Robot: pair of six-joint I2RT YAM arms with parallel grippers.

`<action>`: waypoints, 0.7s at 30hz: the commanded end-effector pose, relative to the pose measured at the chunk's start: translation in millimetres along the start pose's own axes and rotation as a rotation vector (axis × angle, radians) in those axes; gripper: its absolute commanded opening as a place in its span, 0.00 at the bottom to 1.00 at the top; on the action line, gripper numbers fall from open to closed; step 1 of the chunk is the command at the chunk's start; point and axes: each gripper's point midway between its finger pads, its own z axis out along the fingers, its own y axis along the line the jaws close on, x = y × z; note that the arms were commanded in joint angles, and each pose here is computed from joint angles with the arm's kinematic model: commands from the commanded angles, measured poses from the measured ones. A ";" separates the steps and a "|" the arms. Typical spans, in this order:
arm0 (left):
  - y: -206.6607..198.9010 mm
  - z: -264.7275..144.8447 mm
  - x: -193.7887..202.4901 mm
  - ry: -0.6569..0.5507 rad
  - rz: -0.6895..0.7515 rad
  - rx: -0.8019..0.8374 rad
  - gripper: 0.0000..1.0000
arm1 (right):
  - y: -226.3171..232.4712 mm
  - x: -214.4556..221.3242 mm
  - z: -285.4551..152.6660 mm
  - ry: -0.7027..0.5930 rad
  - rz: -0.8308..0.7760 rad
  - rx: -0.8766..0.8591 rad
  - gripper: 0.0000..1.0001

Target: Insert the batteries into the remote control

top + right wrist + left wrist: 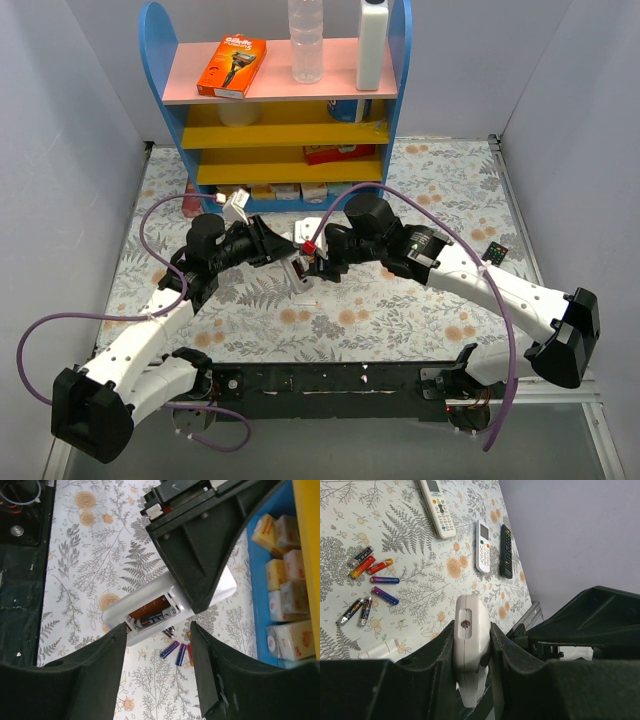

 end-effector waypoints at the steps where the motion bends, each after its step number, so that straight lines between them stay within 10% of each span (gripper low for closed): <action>1: -21.9 -4.4 -3.4 0.030 0.070 0.074 0.00 | 2.5 -20.8 -0.9 -0.058 -0.074 -0.068 0.59; 21: -31.2 -3.3 1.2 0.077 0.104 0.130 0.00 | -6.1 -17.5 9.6 -0.044 -0.036 -0.067 0.31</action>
